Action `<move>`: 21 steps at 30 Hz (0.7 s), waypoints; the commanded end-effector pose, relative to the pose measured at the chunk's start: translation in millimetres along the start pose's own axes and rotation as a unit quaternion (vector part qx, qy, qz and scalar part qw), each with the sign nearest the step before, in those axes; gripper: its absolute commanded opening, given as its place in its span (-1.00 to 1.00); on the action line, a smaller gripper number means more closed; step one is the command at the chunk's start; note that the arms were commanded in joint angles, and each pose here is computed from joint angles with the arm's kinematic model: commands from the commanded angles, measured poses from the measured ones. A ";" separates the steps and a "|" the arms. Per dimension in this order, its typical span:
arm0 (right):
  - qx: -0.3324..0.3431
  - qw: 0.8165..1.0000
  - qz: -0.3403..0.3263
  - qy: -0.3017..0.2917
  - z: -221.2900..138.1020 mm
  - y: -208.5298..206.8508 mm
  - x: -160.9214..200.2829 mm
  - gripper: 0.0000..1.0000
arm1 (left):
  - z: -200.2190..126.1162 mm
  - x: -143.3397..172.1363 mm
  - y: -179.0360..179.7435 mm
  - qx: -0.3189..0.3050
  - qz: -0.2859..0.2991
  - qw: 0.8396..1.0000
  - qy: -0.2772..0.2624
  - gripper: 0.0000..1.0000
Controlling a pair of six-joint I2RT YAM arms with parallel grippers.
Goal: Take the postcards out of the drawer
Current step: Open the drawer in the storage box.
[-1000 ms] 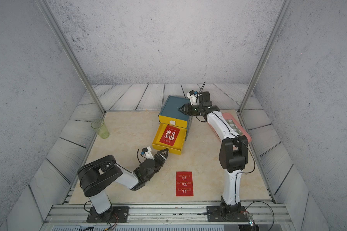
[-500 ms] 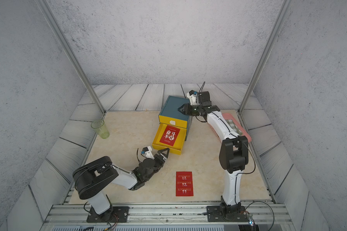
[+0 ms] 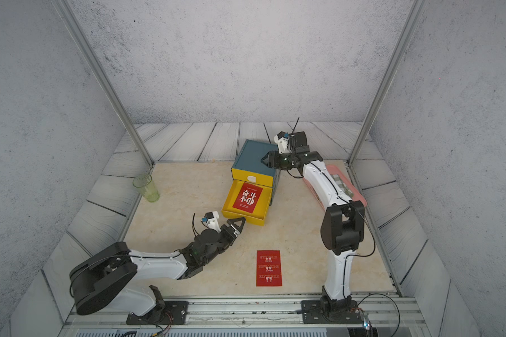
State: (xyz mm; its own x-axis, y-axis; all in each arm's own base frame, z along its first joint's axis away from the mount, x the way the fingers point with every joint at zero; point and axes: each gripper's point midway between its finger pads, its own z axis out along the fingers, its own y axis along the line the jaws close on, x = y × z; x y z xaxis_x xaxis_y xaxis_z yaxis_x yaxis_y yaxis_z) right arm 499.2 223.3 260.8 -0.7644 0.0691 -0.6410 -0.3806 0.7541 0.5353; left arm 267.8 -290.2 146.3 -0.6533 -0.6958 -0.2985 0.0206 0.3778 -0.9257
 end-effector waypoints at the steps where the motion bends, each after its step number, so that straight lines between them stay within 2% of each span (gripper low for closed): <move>1: 0.070 0.997 0.015 0.028 -33.5 -11.1 21.9 0.13 | -19.5 -3.3 -3.0 -0.034 0.078 0.996 0.021 0.54; 6: 0.105 0.994 -0.001 0.011 -64.7 5.3 39.5 0.13 | -66.3 -50.7 -35.0 -0.069 0.210 0.975 -0.012 0.56; 11: 0.127 0.992 -0.013 0.005 -75.7 30.3 71.0 0.13 | -84.6 -97.5 -48.7 -0.084 0.242 0.967 -0.009 0.56; 16: 0.131 0.991 -0.002 0.000 -67.0 54.4 100.6 0.13 | -63.8 -121.2 -62.9 -0.100 0.301 0.948 0.039 0.57; 21: 0.146 0.989 0.025 0.003 -44.1 61.1 123.8 0.13 | -21.9 -161.2 -110.0 -0.065 0.329 0.940 0.061 0.56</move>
State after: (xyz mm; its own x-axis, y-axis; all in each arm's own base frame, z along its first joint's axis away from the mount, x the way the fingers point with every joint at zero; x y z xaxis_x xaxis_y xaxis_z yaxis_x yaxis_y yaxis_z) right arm 351.9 252.7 240.2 -0.7968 0.0131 -0.6041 -0.2717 0.8853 0.3775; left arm 345.5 -192.3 281.8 -0.6034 -0.3297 -0.7261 0.2274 0.8016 -0.5529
